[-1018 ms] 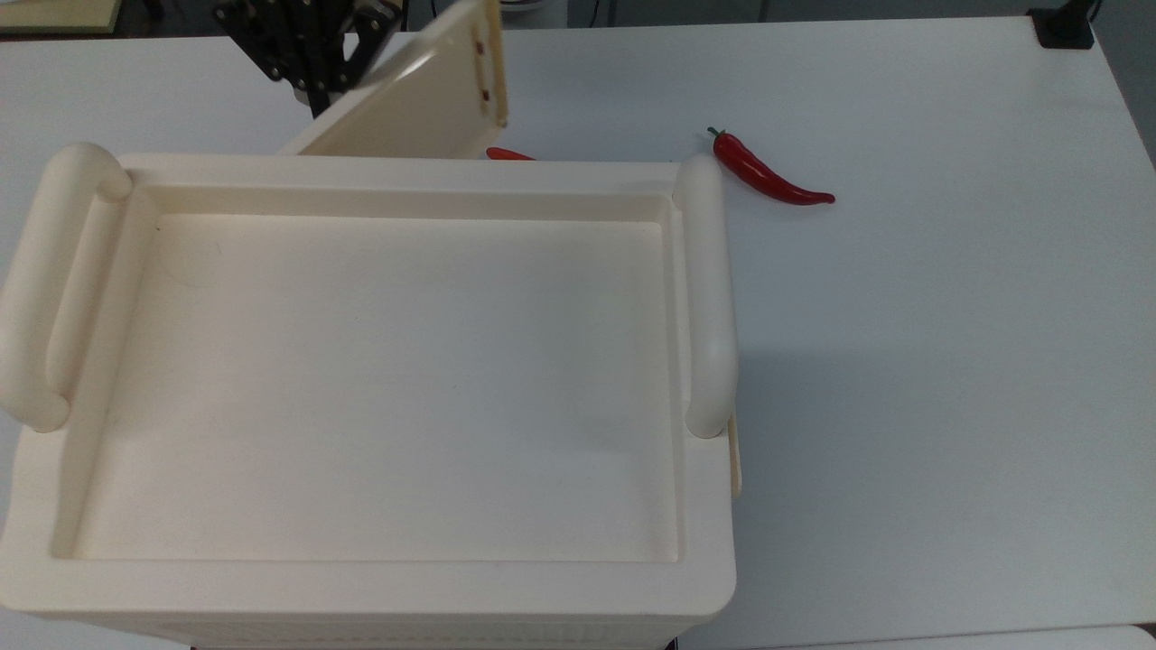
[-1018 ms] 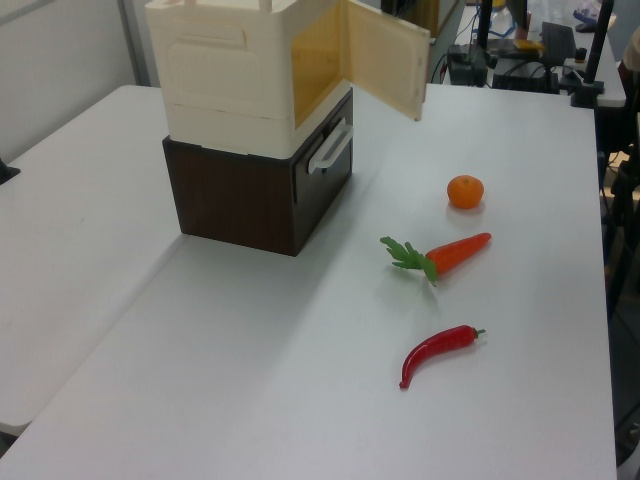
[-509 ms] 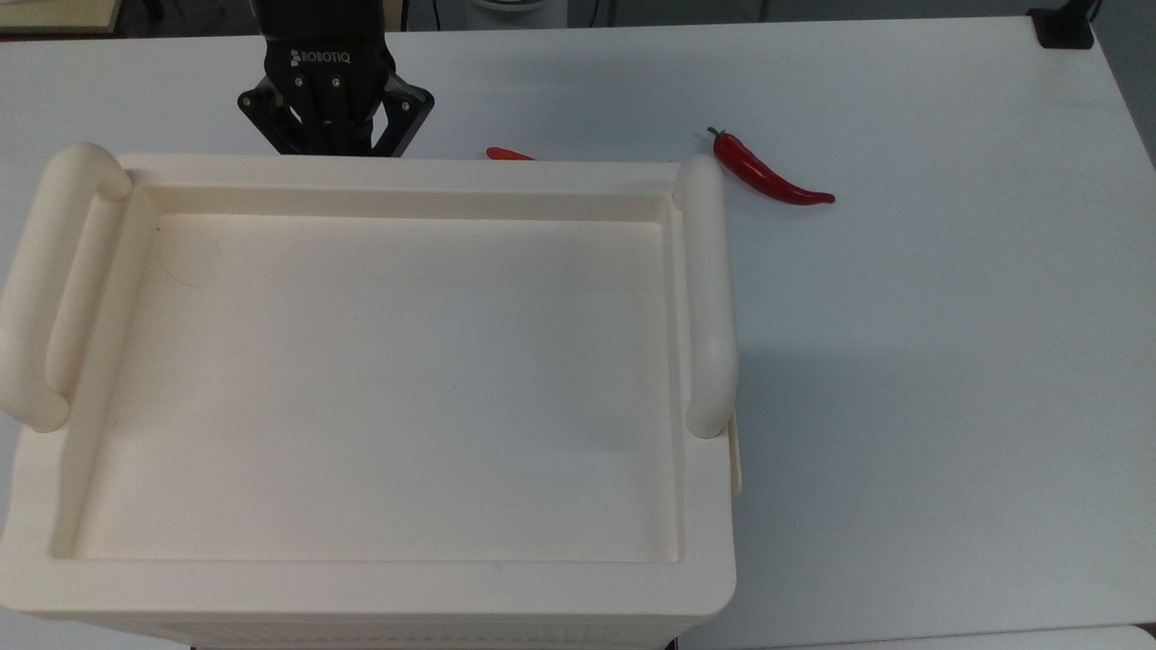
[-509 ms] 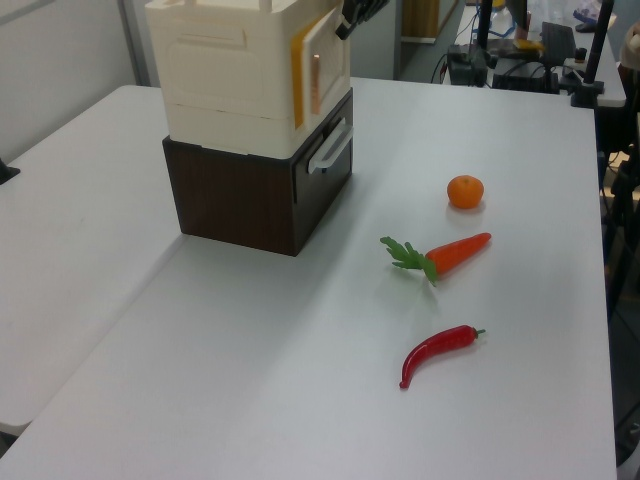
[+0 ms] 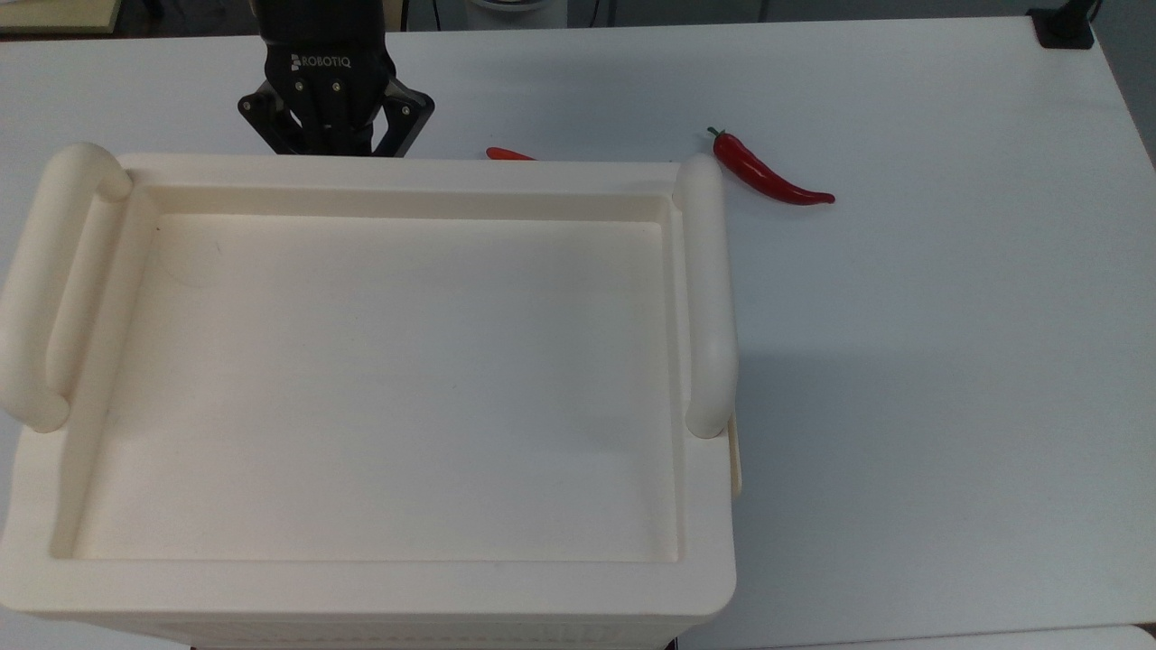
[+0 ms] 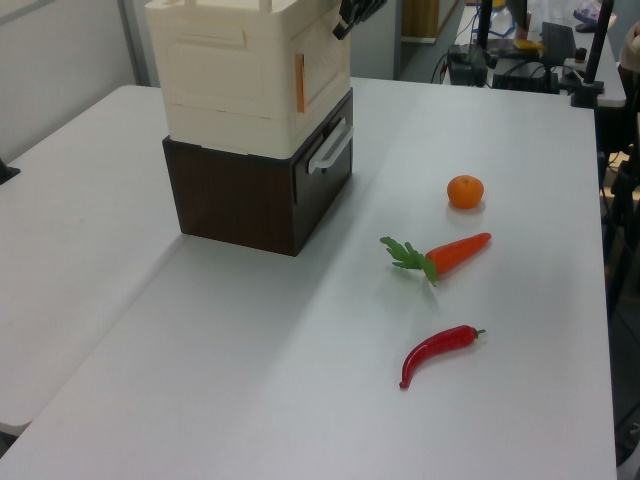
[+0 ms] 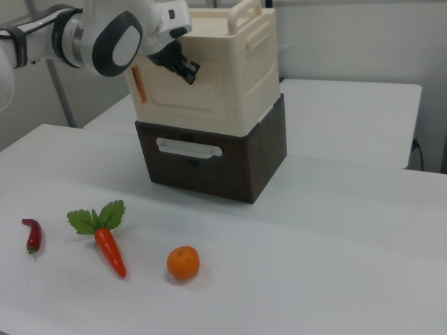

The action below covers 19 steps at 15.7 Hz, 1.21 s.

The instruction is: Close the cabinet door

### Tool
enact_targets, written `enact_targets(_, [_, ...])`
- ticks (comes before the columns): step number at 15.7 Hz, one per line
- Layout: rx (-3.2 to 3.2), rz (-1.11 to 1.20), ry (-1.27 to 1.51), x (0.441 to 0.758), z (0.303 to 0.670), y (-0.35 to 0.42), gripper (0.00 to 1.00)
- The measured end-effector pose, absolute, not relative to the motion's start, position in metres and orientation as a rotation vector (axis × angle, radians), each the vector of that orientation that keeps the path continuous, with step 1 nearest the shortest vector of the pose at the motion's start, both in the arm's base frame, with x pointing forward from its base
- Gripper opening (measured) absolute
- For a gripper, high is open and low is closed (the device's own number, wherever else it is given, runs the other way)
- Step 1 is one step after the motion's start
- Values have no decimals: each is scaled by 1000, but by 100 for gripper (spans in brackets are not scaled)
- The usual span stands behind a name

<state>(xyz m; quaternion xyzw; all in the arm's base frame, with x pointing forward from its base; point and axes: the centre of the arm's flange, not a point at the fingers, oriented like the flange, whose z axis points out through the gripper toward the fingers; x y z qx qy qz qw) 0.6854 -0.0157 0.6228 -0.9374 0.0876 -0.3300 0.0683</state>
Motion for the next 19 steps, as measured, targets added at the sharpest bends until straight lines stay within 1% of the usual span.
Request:
enact_targets(6, [-2832, -999, 312, 683, 624, -39, 1])
enact_targets(10, [-2844, -980, 362, 673, 636, -64, 1])
enact_targets(14, [-2898, -839, 340, 654, 645, -73, 1])
enact_targets(19, [-3025, -556, 244, 633, 635, -66, 1])
